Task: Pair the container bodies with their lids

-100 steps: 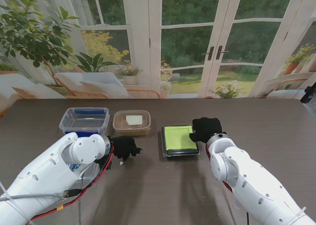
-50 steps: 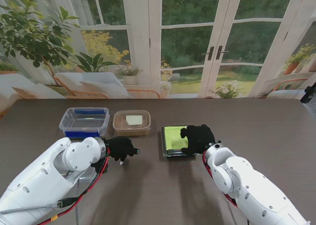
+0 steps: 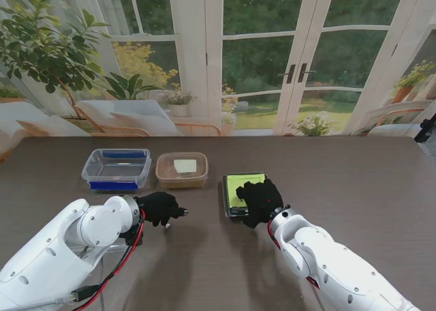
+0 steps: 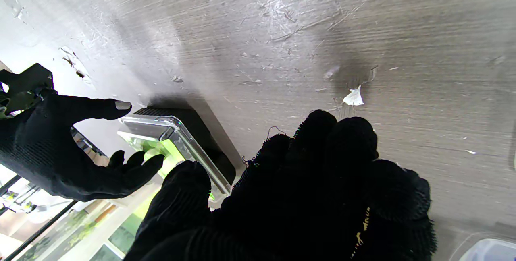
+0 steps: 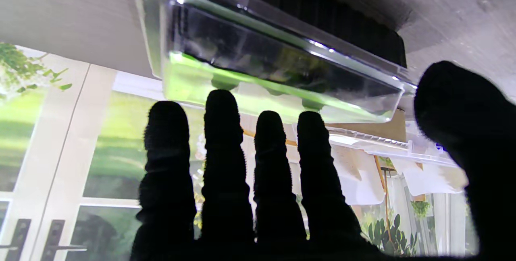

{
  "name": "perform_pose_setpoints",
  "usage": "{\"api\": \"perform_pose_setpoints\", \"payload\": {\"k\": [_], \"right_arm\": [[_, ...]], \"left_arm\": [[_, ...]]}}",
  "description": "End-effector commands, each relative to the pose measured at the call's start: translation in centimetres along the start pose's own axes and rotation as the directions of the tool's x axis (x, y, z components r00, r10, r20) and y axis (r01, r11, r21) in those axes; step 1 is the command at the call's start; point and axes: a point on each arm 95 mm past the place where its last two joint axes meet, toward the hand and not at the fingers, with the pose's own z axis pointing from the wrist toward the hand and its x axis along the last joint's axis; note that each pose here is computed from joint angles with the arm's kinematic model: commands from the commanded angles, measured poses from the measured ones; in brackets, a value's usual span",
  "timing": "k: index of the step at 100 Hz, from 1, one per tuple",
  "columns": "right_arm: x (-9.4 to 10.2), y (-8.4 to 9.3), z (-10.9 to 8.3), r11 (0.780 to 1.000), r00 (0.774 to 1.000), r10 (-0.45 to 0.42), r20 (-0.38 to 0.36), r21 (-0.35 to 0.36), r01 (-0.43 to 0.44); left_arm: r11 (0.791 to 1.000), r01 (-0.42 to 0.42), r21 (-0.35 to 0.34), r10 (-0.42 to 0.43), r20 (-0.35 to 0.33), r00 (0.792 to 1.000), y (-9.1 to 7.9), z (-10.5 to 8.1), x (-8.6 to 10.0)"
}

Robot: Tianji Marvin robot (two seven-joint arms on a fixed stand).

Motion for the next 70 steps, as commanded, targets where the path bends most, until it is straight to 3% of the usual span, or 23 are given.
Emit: {"api": "perform_pose_setpoints", "payload": {"k": [1,36,70], "right_arm": [[0.3,-0.6,0.2,1.0,1.0,-0.011,0.001,0.023,0.011],[0.0,-1.4,1.8,0.998,0.998,-0.065,0.017,0.027,0.065],[-1.1,-1.0,3.6,0.992,0.993,-0.116,0.032,0.053,0.115]], "left_arm": [[1.0,0.002,-0.016,-0.002,0.003,1.0,0.4,-0.2,0.1],[1.0,0.004,-0.002,-0.004,0.02,1.0,0.9,-0.9,0.1],[1.0,0.01,-0.01,-0.009,0.033,0.999,1.2,-1.2,0.3]]}}
